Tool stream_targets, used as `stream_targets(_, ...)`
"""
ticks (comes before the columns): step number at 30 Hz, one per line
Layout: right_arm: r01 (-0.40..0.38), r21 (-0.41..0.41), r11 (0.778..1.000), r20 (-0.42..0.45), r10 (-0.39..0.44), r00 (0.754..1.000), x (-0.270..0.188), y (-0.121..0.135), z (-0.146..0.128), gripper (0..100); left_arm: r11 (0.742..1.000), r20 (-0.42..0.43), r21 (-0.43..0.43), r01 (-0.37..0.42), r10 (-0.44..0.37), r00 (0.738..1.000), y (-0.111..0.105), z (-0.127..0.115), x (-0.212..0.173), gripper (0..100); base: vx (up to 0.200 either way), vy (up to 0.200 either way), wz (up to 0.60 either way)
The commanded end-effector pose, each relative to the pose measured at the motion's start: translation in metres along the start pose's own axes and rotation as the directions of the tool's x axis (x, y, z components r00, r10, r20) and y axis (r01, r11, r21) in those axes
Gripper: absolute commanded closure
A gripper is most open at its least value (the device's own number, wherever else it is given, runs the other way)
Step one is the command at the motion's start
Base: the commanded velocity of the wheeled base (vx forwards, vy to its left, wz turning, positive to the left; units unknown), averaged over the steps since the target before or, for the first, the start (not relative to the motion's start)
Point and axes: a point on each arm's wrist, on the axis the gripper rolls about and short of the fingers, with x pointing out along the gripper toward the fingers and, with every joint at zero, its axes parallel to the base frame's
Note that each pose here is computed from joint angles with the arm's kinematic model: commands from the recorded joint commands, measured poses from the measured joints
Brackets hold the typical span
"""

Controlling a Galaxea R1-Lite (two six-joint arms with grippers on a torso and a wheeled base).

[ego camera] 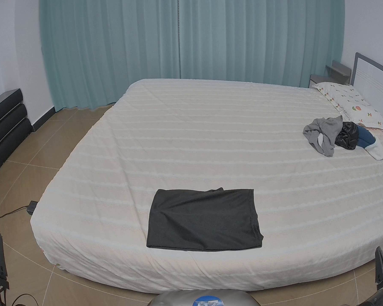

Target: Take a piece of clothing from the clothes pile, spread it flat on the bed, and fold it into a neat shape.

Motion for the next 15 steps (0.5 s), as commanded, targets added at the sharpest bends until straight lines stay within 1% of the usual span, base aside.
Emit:
stream_targets(1, -0.001, -0.045, 0.999, -0.053, -0.001, 0.999, 0.0005, 0.0011, -0.0117, 0, 0.991, -0.130, 0.133, -0.016, 0.033, 0.991, 0.0011, -0.0310, -0.0084, 0, 0.000, 0.000, 0.00)
stream_targets(3, -0.001, -0.047, 0.999, -0.051, -0.002, 0.999, 0.0005, 0.0011, -0.0115, 0, 0.992, -0.165, 0.126, -0.019, 0.039, 0.986, 0.0015, -0.0347, -0.0090, 0, 0.000, 0.000, 0.00)
stream_targets(5, -0.001, -0.043, 0.999, -0.051, -0.002, 0.999, 0.0005, 0.0011, -0.0115, 0, 0.994, -0.167, 0.109, -0.015, 0.033, 0.985, 0.0014, -0.0348, -0.0090, 0, 0.000, 0.000, 0.00)
stream_targets(11, -0.001, -0.042, 0.999, -0.053, -0.001, 0.999, 0.0005, 0.0011, -0.0117, 0, 0.995, -0.169, 0.103, -0.007, 0.024, 0.985, 0.0012, -0.0350, -0.0090, 0, 0.000, 0.000, 0.00)
stream_targets(15, -0.014, -0.039, 0.999, -0.059, 0.012, 0.998, 0.0003, 0.0014, -0.0119, 0, 0.994, -0.173, 0.096, 0.043, -0.026, 0.985, 0.0000, -0.0347, -0.0091, 0, 0.000, 0.000, 0.00)
